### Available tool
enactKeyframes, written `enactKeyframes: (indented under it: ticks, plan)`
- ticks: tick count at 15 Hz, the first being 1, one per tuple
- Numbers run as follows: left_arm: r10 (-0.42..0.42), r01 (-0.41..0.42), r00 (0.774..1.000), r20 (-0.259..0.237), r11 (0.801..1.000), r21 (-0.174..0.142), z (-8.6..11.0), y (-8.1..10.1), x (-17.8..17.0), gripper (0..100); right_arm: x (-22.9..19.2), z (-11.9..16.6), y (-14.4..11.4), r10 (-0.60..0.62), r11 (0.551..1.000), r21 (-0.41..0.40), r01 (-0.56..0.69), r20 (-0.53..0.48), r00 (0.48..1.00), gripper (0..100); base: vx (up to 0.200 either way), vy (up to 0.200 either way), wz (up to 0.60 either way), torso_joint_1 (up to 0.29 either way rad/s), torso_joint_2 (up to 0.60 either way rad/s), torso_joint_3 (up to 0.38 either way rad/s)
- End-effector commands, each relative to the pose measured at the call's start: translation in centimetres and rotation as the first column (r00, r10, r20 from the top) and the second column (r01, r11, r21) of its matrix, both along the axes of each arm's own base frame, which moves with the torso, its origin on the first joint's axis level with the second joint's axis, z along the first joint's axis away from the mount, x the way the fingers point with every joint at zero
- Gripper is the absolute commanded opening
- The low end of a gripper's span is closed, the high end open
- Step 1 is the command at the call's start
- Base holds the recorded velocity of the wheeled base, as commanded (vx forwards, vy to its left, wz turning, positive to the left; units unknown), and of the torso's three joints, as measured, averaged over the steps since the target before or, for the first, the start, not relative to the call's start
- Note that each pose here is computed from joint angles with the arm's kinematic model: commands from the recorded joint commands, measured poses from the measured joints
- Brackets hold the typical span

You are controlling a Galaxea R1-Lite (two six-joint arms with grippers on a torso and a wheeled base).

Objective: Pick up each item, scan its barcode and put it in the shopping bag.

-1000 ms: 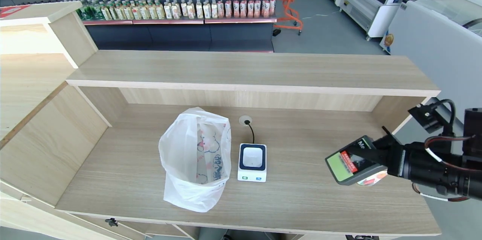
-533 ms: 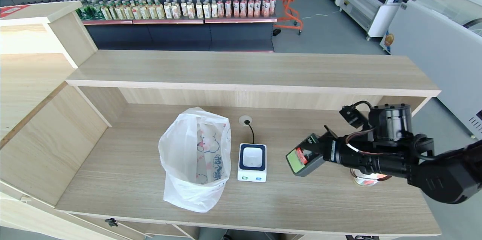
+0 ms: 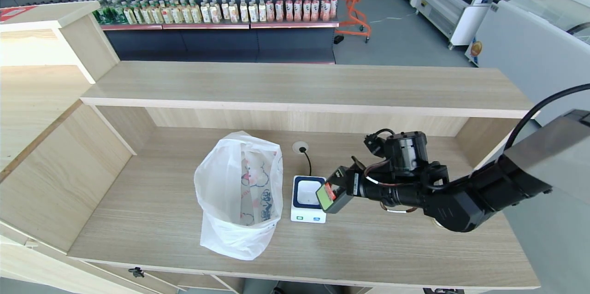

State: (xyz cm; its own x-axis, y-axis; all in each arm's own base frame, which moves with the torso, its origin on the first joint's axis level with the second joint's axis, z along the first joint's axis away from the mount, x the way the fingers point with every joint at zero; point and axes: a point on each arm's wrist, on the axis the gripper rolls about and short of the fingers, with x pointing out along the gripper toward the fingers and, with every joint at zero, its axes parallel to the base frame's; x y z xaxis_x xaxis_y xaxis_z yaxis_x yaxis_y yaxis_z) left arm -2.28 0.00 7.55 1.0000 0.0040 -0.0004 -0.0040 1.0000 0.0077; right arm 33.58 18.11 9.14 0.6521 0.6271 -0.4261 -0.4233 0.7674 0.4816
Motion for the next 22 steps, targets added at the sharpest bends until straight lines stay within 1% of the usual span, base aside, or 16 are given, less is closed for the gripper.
enactKeyframes:
  ticks: [1,3,5,7,12,15,16,18,19,20,21,22]
  plan:
    - [0.001,-0.001,1.000,0.000,1.000,0.000,0.0,0.0,0.0,100,1.0,-1.8,1.2,0.016,1.000,-0.013,-0.016,-0.022,1.000,0,0.000,0.000,0.00,0.000,0.00,0.000]
    - [0.001,-0.001,1.000,0.000,1.000,0.000,0.0,0.0,0.0,100,2.0,-2.7,1.6,0.010,1.000,-0.018,-0.011,-0.026,1.000,0,0.000,0.000,0.00,0.000,0.00,0.000]
    - [0.001,-0.001,1.000,0.000,1.000,0.000,0.0,0.0,0.0,100,2.7,-2.9,1.8,-0.018,0.999,-0.027,0.018,-0.012,1.000,0,0.000,0.000,0.00,0.000,0.00,0.000]
    - [0.001,-0.001,1.000,0.000,1.000,0.000,0.0,0.0,0.0,100,3.6,-3.0,2.5,-0.023,1.000,-0.020,0.023,0.013,1.000,0,0.000,0.000,0.00,0.000,0.00,0.000]
    - [0.001,-0.001,1.000,0.000,1.000,0.000,0.0,0.0,0.0,100,4.5,-3.7,3.9,-0.004,1.000,-0.011,0.004,0.023,1.000,0,0.000,0.000,0.00,0.000,0.00,0.000]
    - [0.001,-0.001,1.000,0.000,1.000,0.000,0.0,0.0,0.0,100,5.0,-4.1,5.5,0.018,1.000,-0.003,-0.018,0.044,0.999,0,0.000,0.000,0.00,0.000,0.00,0.000]
    - [0.001,-0.001,1.000,0.000,1.000,0.000,0.0,0.0,0.0,100,5.1,-4.5,5.9,0.018,1.000,-0.008,-0.018,0.045,0.999,0,0.000,0.000,0.00,0.000,0.00,0.000]
    - [0.001,-0.001,1.000,0.000,1.000,0.000,0.0,0.0,0.0,100,5.2,-4.3,6.4,0.001,1.000,-0.014,0.000,0.062,0.998,0,0.000,0.000,0.00,0.000,0.00,0.000]
    - [0.001,-0.001,1.000,0.000,1.000,0.000,0.0,0.0,0.0,100,5.0,-3.7,6.4,-0.001,1.000,-0.007,0.001,0.069,0.998,0,0.000,0.000,0.00,0.000,0.00,0.000]
    - [-0.001,0.001,1.000,0.000,1.000,0.000,0.0,0.0,0.0,100,4.7,-1.9,6.1,-0.011,1.000,0.029,0.008,0.084,0.996,0,0.000,0.000,0.00,0.000,0.00,0.000]
    - [0.001,-0.001,1.000,0.000,1.000,0.000,0.0,0.0,0.0,100,3.8,0.0,5.5,-0.038,0.996,0.089,0.032,0.064,0.997,0,0.000,0.000,0.00,0.000,0.00,0.000]
    - [0.001,-0.001,1.000,0.000,1.000,0.000,0.0,0.0,0.0,100,3.7,0.2,5.5,-0.040,0.995,0.095,0.034,0.064,0.997,0,0.000,0.000,0.00,0.000,0.00,0.000]
